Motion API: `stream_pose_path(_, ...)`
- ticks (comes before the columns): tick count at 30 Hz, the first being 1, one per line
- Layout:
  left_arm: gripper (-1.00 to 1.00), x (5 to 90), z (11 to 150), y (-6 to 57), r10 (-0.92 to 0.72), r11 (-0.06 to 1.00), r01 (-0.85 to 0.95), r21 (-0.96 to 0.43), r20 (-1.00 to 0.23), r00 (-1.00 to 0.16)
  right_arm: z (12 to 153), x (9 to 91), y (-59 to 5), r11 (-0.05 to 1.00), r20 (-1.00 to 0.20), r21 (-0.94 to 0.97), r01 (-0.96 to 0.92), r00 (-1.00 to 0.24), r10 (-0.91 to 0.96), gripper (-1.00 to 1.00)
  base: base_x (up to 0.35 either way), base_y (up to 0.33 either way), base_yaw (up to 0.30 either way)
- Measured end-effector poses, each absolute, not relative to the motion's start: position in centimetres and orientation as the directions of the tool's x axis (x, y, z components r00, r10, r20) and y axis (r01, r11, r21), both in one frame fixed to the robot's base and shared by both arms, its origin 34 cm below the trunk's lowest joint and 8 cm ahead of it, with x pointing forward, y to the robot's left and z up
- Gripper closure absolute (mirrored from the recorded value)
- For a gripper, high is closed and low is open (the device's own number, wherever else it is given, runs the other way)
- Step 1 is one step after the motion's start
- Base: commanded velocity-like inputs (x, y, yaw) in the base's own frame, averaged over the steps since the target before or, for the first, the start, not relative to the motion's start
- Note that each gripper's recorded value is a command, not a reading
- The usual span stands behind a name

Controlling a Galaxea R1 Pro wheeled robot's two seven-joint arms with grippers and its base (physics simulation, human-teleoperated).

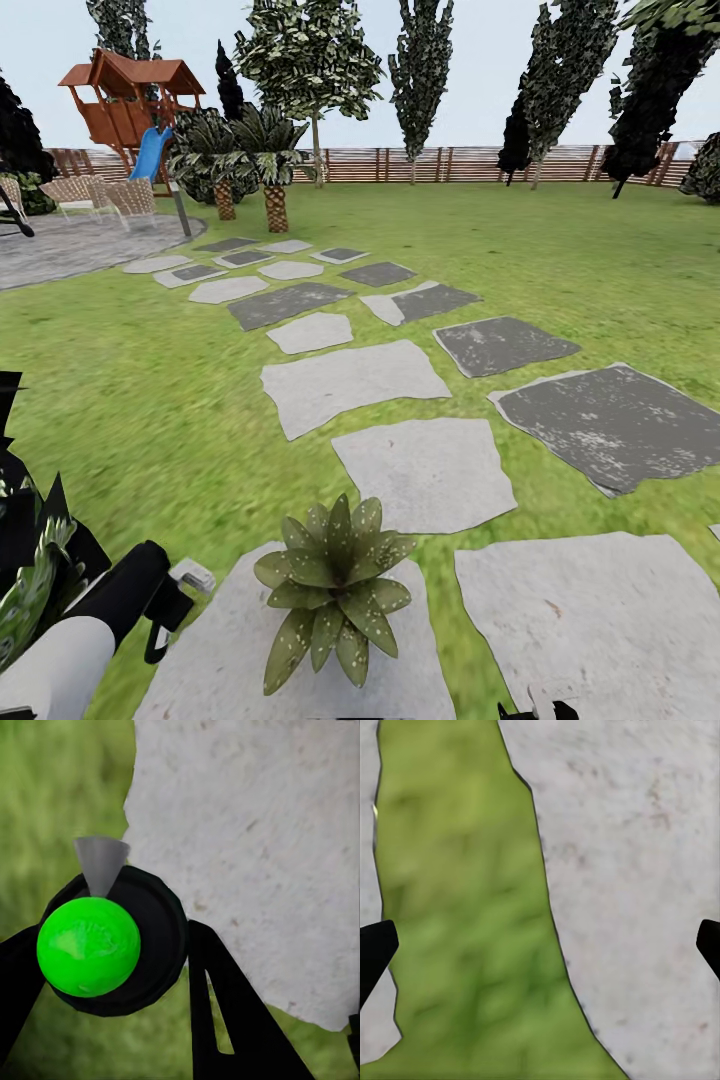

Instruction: Pick up the pesticide atomizer in the garden and spray insectifuge to fully cover both potted plants in the garden.

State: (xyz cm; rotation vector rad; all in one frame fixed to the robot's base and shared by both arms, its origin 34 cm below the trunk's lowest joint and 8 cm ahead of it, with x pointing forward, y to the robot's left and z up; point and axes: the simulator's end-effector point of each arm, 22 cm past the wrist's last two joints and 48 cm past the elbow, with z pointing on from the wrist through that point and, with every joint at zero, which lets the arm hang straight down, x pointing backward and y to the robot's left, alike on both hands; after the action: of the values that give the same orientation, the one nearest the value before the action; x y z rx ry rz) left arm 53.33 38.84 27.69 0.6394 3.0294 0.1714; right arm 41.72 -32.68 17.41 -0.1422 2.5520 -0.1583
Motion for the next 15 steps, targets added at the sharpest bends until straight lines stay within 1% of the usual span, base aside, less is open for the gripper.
stream_pose_path(3, 1.0, 53.8, 27.7, 38.9, 0.402, 0.907, 0.394, 0.15, -0.024, -0.915, 17.4, 41.7, -32.7, 0.987, -0.541, -0.143, -0.067, -0.83, -0.135, -1.0, 0.0, 0.0, 0.0)
stream_pose_path(6, 1.0, 54.3, 27.4, 37.1, 0.415, 0.901, 0.405, 0.154, -0.035, -0.909, 17.4, 41.7, -32.7, 0.987, -0.541, -0.143, -0.067, -0.83, -0.135, -1.0, 0.0, 0.0, 0.0)
stream_pose_path(9, 1.0, 54.3, 27.3, 36.7, 0.424, 0.896, 0.413, 0.164, -0.034, -0.905, 17.4, 41.7, -32.7, 0.987, -0.541, -0.143, -0.068, -0.83, -0.135, -1.0, 0.0, 0.0, 0.0)
stream_pose_path(15, 1.0, 52.3, 26.1, 37.8, 0.418, 0.895, 0.416, 0.162, 0.022, -0.908, 17.4, 41.7, -32.7, 0.987, -0.541, -0.143, -0.068, -0.83, -0.136, -1.0, 0.0, 0.0, 0.0)
